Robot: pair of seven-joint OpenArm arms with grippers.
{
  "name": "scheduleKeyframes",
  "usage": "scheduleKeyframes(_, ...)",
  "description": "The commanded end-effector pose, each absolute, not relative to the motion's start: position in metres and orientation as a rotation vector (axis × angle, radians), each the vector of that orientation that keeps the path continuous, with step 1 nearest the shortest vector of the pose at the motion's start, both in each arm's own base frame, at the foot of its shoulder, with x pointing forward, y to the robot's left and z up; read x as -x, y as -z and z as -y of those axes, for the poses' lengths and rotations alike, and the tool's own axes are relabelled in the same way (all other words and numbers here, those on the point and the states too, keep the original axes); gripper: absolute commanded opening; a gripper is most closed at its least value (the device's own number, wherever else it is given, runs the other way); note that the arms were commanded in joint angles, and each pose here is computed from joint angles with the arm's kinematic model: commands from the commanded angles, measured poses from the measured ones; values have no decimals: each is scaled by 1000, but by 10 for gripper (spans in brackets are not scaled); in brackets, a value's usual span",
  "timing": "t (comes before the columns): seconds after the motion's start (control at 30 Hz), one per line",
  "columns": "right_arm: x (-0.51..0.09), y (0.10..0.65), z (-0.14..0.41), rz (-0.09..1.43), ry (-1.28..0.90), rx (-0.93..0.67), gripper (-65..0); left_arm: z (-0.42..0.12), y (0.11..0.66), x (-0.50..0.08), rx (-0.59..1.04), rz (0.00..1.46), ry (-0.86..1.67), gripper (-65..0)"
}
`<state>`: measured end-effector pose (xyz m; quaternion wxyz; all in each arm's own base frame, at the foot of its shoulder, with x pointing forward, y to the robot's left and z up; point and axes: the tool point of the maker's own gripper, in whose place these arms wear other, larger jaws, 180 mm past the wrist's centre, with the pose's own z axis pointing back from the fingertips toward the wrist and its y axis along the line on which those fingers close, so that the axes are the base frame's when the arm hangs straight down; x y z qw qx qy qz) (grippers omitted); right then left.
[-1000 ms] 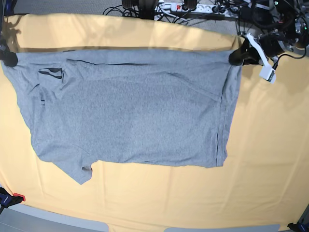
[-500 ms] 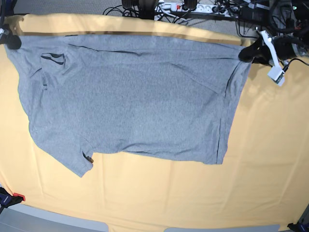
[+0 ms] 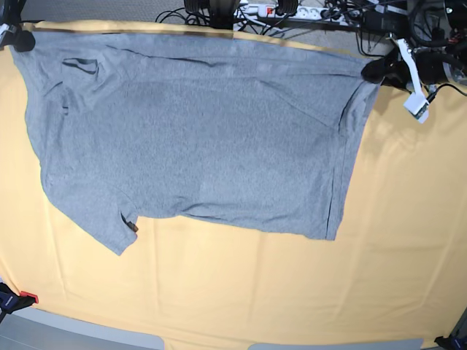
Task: Layout the t-shirt on the table in an organized manner, then fold the t-shirt properly
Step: 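Pull both shoulder corners toward the robot, then release them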
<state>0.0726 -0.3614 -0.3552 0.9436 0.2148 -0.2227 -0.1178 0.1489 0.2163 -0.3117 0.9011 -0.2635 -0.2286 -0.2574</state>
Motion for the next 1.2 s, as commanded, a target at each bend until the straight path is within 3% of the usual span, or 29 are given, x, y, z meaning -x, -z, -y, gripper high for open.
scheduleKeyframes(0.0,-76,347,367,470,219,-416,-650,-218,305,-152,537,488,555,-650)
scheduleKeyframes(0.3,-78,347,367,479,219,-421,-650,-211,299,-153,582,510,550,-650)
scheduleKeyframes(0.33,-79,346,366,483,219,-424,-650,-209,297,-153,598,518,549,-609)
scheduleKeyframes(0.37,-80,345,366,490,219,-431,-624,-207,296,-153,610,523,547,-525)
scheduleKeyframes(0.47,-81,344,366,490,218,-429,-425,-204,293,-154,628,532,545,-258)
scheduleKeyframes(0.53,-81,344,366,490,218,-429,-351,-204,293,-154,629,534,545,-192)
scheduleKeyframes(0.8,-85,327,380,547,218,-378,-348,-227,278,-167,553,605,513,-192)
scheduleKeyframes(1.17,-96,263,414,728,180,-189,-348,-273,220,-234,332,929,421,-192)
